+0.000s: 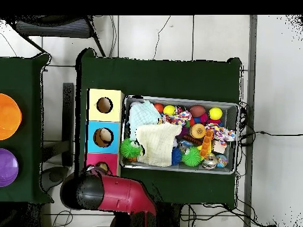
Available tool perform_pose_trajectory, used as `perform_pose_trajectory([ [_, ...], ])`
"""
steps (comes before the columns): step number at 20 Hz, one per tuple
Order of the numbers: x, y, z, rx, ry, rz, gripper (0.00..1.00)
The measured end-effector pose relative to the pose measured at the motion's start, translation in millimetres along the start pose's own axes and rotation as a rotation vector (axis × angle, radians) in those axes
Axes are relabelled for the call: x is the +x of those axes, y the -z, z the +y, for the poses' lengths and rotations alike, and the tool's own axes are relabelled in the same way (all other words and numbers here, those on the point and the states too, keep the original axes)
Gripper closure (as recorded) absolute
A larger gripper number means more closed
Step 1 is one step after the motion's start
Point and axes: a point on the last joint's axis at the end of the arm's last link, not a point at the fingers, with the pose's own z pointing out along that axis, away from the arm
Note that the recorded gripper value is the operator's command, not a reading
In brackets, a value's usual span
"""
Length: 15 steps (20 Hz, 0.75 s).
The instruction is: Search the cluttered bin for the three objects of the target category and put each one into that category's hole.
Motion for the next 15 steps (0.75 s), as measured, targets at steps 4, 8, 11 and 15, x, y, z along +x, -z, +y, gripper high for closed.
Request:
perform_pose_trajectory([
  [4, -15.7, 7, 1, 0.005, 0.047, -0.049, 0.00],
  [8, -33.2, 13, -4, 0.011, 0.076, -0.087, 0.00],
  [11, -49.3, 16, -11, 0.014, 0.084, -0.110, 0.00],
  [15, -71.4, 23, -19, 0.015, 0.087, -0.144, 0.00],
])
